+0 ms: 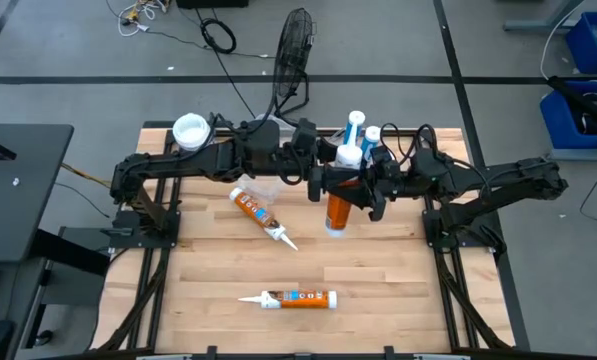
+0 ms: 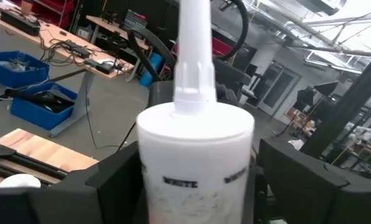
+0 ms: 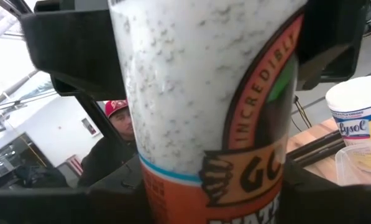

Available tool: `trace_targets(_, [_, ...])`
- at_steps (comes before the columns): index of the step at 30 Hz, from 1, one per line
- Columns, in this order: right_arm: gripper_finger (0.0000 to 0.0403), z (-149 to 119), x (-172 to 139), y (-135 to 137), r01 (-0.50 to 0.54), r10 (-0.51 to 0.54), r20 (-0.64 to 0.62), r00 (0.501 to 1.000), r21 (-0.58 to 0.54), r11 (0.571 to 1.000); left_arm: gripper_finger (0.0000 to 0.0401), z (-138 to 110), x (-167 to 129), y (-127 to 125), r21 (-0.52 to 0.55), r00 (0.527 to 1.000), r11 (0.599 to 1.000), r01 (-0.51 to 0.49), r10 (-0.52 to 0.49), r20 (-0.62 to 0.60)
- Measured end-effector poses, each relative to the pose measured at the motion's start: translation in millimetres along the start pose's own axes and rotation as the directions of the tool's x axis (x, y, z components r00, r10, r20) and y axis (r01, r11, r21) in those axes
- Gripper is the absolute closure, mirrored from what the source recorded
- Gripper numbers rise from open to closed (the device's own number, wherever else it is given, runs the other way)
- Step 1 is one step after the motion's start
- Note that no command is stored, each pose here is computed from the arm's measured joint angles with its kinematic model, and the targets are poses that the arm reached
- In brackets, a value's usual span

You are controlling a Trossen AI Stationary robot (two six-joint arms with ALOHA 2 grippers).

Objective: Pick & place silicon tubes, Sealant and Lysol wipes
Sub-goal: Put the bottom right orange sealant into the left transparent bin

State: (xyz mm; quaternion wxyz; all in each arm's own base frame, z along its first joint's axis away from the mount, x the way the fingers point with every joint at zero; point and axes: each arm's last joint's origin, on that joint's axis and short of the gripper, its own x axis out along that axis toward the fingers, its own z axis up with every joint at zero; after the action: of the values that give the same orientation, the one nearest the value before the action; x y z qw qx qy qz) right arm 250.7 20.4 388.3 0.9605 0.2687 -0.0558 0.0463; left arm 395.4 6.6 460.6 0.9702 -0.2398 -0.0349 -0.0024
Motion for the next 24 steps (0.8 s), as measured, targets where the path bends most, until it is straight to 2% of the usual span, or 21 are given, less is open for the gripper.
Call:
trace_targets(12, [0.022,0.2,-0.1,0.7,-0.016,0.016,-0.006,1.0,-0.001,1.0,0.0162,-1.4,1.0,0.0,0.007,1.0,1.0,-0.001,0.001,-0.003])
trace_targets(24, [0.022,-2.2,0.2,-0.7,-0.002,0.002,-0.032,0.999,0.0,1.0,0.0152,-6.8,9.4,2.4,0.0,1.0,1.0,0.005,-0.005,0.015])
